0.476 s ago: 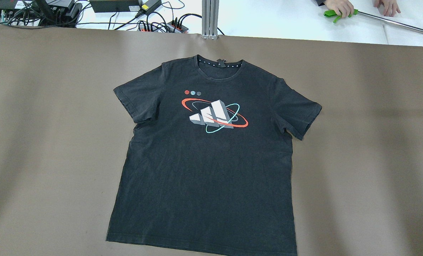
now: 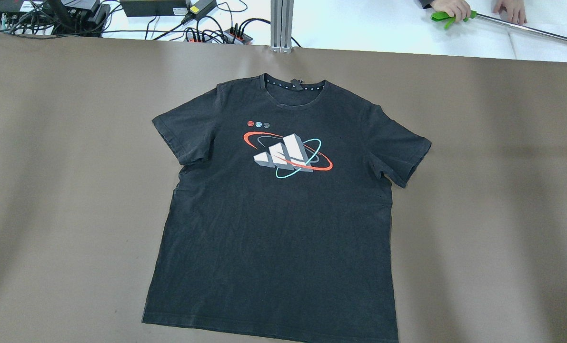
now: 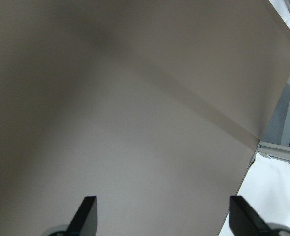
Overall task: Fold clothes
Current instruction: 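Move both arms from rest toward the shirt's shoulders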
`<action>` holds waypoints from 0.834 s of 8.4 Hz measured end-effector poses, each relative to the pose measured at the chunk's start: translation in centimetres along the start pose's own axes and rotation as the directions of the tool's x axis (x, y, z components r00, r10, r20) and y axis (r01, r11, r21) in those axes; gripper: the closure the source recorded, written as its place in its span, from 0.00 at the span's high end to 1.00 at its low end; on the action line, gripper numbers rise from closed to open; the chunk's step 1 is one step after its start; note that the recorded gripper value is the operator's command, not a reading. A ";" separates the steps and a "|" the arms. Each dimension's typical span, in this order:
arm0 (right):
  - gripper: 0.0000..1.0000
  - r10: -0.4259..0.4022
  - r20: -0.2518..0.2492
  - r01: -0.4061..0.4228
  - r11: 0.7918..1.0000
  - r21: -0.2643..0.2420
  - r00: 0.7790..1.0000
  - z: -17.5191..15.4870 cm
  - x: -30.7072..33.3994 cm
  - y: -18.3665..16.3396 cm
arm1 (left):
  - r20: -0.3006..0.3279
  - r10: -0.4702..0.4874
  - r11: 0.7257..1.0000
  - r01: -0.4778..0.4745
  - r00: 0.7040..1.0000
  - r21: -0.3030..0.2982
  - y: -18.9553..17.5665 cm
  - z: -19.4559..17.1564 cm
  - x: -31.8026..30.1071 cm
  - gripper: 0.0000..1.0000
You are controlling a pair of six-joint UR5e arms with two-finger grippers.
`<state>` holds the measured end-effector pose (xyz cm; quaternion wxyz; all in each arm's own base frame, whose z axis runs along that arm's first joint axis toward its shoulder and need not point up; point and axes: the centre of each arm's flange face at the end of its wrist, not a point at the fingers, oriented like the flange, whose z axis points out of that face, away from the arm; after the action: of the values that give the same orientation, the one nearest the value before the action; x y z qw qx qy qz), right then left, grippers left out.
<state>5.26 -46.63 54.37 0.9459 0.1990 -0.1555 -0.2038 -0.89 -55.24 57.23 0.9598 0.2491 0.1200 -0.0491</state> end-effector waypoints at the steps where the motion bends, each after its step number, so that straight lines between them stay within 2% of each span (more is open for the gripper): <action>1: 0.94 0.000 0.001 0.000 1.000 -0.001 1.000 0.0 0.0 0.1 | 0.016 -0.001 1.000 0.001 1.000 -0.003 0.4 0.2 -0.3 0.94; 3: 0.94 0.002 0.004 -0.002 1.000 -0.004 1.000 0.2 0.0 0.2 | 0.033 0.002 1.000 -0.002 0.999 -0.011 1.1 0.4 -0.8 0.94; 7: 0.94 0.018 0.001 -0.018 1.000 -0.002 1.000 0.1 0.0 0.0 | 0.019 0.076 0.997 -0.076 0.997 -0.006 1.2 0.1 -0.6 0.94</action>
<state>5.26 -46.61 54.45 0.9477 0.1967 -0.1576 -0.1957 -1.31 -54.23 58.01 0.9628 0.2503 0.1011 -0.0148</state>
